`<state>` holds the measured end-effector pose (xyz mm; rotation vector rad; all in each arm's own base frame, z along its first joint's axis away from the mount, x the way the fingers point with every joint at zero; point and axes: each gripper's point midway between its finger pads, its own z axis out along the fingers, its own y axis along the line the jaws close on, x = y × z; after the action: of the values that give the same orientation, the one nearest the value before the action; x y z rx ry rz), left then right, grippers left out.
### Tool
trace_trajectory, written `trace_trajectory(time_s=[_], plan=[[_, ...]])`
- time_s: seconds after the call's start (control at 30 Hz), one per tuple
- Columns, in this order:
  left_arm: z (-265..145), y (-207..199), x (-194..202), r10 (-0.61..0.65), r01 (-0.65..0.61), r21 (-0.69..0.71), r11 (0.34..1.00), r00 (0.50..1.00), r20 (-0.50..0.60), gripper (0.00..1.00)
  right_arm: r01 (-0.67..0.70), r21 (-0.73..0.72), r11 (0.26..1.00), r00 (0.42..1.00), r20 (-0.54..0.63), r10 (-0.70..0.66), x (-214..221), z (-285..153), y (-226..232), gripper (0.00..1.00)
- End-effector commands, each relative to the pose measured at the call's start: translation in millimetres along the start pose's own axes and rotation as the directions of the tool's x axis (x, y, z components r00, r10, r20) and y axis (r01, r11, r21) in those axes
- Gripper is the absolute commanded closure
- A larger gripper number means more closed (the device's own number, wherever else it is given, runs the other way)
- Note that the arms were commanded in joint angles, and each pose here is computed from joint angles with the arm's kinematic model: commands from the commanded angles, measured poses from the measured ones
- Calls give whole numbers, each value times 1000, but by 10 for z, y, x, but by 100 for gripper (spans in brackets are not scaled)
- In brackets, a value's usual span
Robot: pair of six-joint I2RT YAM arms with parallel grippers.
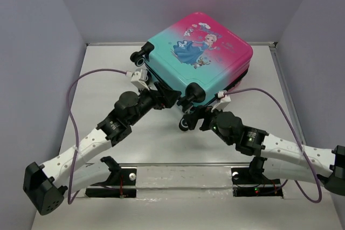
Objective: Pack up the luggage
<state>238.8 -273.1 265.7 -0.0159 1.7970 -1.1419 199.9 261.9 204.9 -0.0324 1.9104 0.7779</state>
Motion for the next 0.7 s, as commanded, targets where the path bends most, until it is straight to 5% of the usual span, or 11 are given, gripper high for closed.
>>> trace_trajectory(time_s=[0.0,0.33,0.5,0.63,0.67], plan=[[-158,85,-738,121,-97,-142,985,977,174,5,-38,-44,998,990,132,44,-493,159,303,0],[-237,1305,-1666,273,-135,-572,809,948,163,4,-127,78,989,976,189,110,-611,647,179,0],[-26,1875,-1903,282,-173,-646,744,957,69,5,-186,90,978,968,186,167,-584,856,92,0],[176,2040,-2140,334,-244,-636,732,942,23,5,-218,79,973,957,214,197,-596,933,31,0],[251,1977,-2223,359,-275,-604,748,933,19,4,-215,78,974,957,215,194,-598,939,34,7]])
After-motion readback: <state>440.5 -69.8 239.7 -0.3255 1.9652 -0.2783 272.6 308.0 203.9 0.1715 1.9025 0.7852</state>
